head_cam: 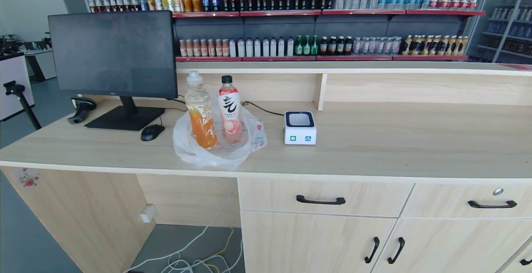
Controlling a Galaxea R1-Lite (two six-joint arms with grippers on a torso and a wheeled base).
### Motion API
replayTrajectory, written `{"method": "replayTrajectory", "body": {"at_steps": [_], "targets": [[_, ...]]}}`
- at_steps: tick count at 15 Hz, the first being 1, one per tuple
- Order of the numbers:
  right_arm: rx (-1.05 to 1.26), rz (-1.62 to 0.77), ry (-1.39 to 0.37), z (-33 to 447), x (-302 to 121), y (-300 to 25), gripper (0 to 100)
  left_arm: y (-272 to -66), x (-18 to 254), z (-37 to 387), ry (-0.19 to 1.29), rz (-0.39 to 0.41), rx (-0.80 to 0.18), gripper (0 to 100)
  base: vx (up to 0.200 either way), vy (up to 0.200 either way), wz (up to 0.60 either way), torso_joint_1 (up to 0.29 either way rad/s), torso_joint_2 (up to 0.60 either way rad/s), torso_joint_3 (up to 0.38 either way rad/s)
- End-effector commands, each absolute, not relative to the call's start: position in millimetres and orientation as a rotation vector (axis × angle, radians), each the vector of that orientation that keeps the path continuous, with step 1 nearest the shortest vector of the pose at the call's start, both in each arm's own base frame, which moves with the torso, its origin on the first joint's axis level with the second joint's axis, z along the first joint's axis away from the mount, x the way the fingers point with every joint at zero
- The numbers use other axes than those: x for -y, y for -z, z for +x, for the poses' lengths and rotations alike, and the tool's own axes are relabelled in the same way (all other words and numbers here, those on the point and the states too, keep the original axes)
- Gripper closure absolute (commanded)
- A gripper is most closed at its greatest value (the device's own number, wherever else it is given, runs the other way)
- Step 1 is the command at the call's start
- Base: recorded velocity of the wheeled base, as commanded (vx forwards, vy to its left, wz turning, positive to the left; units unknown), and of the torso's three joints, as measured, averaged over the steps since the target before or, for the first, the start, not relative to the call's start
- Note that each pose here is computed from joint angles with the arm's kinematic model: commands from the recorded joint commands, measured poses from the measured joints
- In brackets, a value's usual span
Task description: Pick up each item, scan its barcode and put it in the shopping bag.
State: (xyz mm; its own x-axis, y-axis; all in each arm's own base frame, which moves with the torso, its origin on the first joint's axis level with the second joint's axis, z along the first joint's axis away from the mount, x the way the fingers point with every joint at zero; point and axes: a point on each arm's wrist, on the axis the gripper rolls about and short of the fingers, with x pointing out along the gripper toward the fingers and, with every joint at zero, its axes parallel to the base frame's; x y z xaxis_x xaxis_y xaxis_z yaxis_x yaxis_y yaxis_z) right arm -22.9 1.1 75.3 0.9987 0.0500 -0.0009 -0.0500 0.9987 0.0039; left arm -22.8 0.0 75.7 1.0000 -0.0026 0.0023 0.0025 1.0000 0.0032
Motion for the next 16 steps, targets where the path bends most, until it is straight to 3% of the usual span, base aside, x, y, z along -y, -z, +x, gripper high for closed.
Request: {"method": "replayTrajectory", "body": {"at_steps": [1, 5, 12, 16], "targets": [[-0.002, 0.005, -0.051, -22.8, -1.1, -75.3, 0, -75.6, 0.0, -22.8, 0.003, 0.003, 0.002, 0, 0.000, 0.000, 0.00, 0.000, 0.00, 0.000], [-0.002, 0.005, -0.051, -22.8, -1.1, -75.3, 0, -75.6, 0.0, -22.8, 0.003, 0.005, 0.002, 0, 0.000, 0.000, -0.60, 0.005, 0.01, 0.001], [-0.001, -0.001, -0.051, -22.8, -1.1, -75.3, 0, -75.6, 0.0, -22.8, 0.003, 0.005, 0.002, 0, 0.000, 0.000, 0.00, 0.000, 0.00, 0.000], [-0.002, 0.002, -0.051, -22.8, -1.1, -75.3, 0, -75.6, 0.0, -22.8, 0.003, 0.005, 0.002, 0, -0.200, 0.000, 0.00, 0.006, 0.01, 0.001]]}}
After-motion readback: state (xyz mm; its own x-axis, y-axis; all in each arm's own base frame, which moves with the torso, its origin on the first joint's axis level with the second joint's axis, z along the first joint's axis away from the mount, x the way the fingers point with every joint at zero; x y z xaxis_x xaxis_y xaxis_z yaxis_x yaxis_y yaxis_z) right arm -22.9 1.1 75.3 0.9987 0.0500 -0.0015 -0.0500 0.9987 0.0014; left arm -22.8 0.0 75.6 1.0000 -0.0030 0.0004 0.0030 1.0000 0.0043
